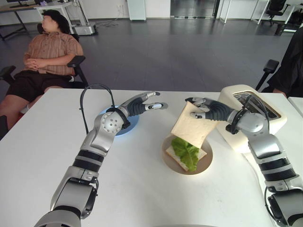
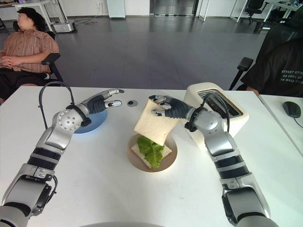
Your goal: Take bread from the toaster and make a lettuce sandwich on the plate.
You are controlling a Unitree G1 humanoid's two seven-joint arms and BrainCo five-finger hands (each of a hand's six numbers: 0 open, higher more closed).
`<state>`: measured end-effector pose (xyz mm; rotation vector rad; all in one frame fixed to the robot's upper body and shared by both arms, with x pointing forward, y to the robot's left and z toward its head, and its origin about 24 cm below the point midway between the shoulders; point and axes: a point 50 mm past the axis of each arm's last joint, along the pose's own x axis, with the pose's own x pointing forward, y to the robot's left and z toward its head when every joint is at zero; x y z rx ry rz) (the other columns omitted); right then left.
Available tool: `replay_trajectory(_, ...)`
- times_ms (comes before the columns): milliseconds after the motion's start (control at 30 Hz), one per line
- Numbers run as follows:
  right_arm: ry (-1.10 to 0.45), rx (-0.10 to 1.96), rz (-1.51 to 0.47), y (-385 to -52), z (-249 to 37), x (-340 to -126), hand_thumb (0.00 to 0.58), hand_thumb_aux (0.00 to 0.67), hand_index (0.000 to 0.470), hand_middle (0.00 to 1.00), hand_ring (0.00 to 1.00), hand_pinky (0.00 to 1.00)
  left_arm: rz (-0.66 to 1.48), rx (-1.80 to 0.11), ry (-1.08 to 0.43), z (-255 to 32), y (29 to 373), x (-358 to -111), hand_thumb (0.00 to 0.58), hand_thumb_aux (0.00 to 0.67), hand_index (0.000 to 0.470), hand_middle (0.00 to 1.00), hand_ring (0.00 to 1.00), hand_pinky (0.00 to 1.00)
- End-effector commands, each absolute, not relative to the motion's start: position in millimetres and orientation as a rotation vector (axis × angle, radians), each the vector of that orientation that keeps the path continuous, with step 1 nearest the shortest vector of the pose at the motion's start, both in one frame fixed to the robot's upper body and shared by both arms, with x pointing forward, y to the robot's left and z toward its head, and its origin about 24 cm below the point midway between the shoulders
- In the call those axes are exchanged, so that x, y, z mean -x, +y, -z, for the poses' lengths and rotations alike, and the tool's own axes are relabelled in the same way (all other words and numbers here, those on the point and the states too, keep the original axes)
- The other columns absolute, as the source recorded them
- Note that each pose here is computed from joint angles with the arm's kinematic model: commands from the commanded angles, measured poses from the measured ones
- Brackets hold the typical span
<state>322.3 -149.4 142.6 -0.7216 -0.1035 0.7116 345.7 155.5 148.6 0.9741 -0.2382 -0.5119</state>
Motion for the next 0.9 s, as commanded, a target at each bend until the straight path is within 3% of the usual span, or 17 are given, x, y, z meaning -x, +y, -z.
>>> replay_trajectory(33,0.002,0.669,-0.702,-145,-114,-322,0.580,0.670,0.470,0.00,0.00,0.00,0.515,-0.967,-0.218,-146,158,-346,0.000,0.000,0.000,0.00,0.00,0.00)
replay_trajectory(367,0.242,0.535,-0.682,-150,-68,-322,0.580,0.670,0.470,0.00,0.00,0.00,0.508,-0.965,-0.206,-145,160,-347,0.000,0.000,0.000,0.00,0.00,0.00)
replay_trajectory(633,0.247,0.546,-0.691,-150,-63,-324,0.580,0.670,0.470,0.00,0.00,0.00,0.510,-0.968,-0.199,-141,159,-347,0.000,0.000,0.000,0.00,0.00,0.00)
replay_trajectory(667,0.242,0.565,-0.705,-149,-62,-323,0.472,0.381,0.267,0.00,0.00,0.00,0.509,-0.968,-0.199,-141,159,-347,0.000,0.000,0.000,0.00,0.00,0.00)
replay_trajectory(700,0.231,0.579,-0.709,-149,-63,-323,0.000,0.000,0.000,0.00,0.00,0.00,0.510,-0.969,-0.199,-141,159,-347,0.000,0.000,0.000,0.00,0.00,0.00)
replay_trajectory(767,0.191,0.595,-0.703,-149,-70,-325,0.000,0.000,0.000,0.00,0.00,0.00,0.511,-0.979,-0.205,-141,158,-347,0.000,0.000,0.000,0.00,0.00,0.00)
replay_trajectory(900,0.032,0.609,-0.657,-151,-110,-331,0.000,0.000,0.000,0.00,0.00,0.00,0.537,-1.011,-0.254,-147,151,-342,0.000,0.000,0.000,0.00,0.00,0.00)
